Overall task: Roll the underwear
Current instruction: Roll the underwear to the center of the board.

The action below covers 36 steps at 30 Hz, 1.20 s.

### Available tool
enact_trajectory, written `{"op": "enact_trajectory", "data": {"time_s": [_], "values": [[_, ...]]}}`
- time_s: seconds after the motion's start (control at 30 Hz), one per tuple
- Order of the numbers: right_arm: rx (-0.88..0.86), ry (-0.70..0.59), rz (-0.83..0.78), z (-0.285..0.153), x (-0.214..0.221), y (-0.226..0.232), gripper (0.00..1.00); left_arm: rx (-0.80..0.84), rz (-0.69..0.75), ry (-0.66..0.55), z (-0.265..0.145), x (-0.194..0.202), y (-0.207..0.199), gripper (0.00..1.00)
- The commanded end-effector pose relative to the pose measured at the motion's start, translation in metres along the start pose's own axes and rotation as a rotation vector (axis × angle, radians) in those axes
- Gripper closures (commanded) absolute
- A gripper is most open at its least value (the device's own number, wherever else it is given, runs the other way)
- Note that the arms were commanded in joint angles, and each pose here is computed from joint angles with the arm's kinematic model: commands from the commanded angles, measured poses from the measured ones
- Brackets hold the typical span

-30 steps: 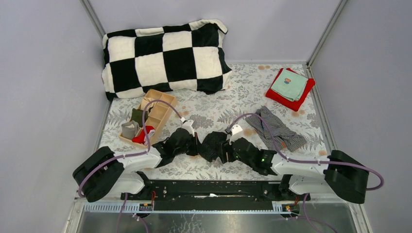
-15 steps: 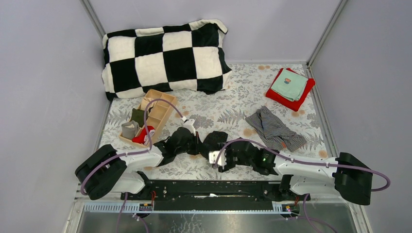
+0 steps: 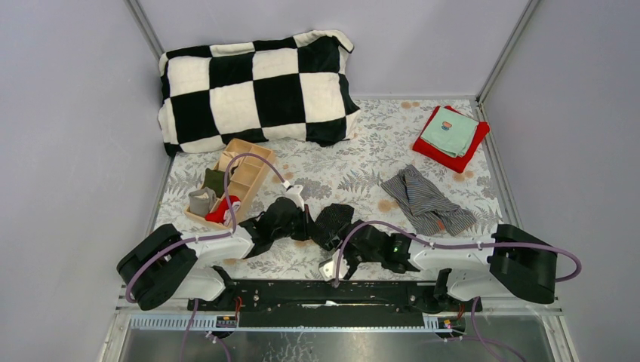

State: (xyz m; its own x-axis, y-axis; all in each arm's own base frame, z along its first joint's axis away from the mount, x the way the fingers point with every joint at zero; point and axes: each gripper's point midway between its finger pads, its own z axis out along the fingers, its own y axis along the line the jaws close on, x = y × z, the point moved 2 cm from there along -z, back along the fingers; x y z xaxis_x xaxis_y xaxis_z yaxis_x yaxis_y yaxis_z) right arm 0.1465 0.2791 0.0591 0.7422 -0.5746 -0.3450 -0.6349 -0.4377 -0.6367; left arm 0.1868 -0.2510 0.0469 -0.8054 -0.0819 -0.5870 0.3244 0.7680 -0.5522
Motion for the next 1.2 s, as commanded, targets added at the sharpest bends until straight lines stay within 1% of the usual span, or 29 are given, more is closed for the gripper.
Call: {"op": "enact_trajectory", "data": {"time_s": [0.0, 0.3, 0.43, 0.67, 0.73, 0.8, 0.87, 0.9, 1.0, 1.17], "values": [[0.054, -0.039, -0.156, 0.004, -0.014, -0.023, 0.27, -0.075, 0.025, 0.097, -0.001, 0.024, 0.021, 1.0], [-0.038, -0.032, -0.201, 0.02, -0.013, -0.014, 0.35, -0.073, 0.024, 0.101, -0.001, 0.025, 0.02, 1.0], [-0.036, -0.016, -0.214, 0.025, -0.011, -0.017, 0.43, -0.072, 0.024, 0.102, -0.002, 0.025, 0.02, 1.0], [-0.016, 0.016, -0.202, 0.03, 0.0, -0.008, 0.66, -0.071, 0.023, 0.105, -0.003, 0.026, 0.021, 1.0], [0.007, 0.026, -0.195, 0.03, 0.003, -0.006, 0.8, -0.072, 0.021, 0.107, -0.004, 0.027, 0.021, 1.0], [0.036, 0.038, -0.18, 0.029, 0.008, -0.004, 0.89, -0.077, 0.012, 0.103, -0.006, 0.027, 0.022, 1.0], [0.061, 0.035, -0.158, 0.029, 0.01, -0.002, 0.97, -0.078, 0.002, 0.091, -0.011, 0.024, 0.02, 1.0], [0.069, 0.031, -0.143, 0.028, 0.01, -0.001, 1.0, -0.068, -0.005, 0.068, -0.016, 0.019, 0.015, 1.0], [0.089, 0.022, -0.096, 0.028, 0.011, 0.005, 1.0, -0.072, -0.027, -0.005, -0.031, 0.0, 0.007, 1.0], [0.199, -0.041, 0.025, 0.024, 0.003, -0.004, 1.0, -0.089, -0.065, -0.211, -0.073, -0.047, -0.007, 1.0]]}}
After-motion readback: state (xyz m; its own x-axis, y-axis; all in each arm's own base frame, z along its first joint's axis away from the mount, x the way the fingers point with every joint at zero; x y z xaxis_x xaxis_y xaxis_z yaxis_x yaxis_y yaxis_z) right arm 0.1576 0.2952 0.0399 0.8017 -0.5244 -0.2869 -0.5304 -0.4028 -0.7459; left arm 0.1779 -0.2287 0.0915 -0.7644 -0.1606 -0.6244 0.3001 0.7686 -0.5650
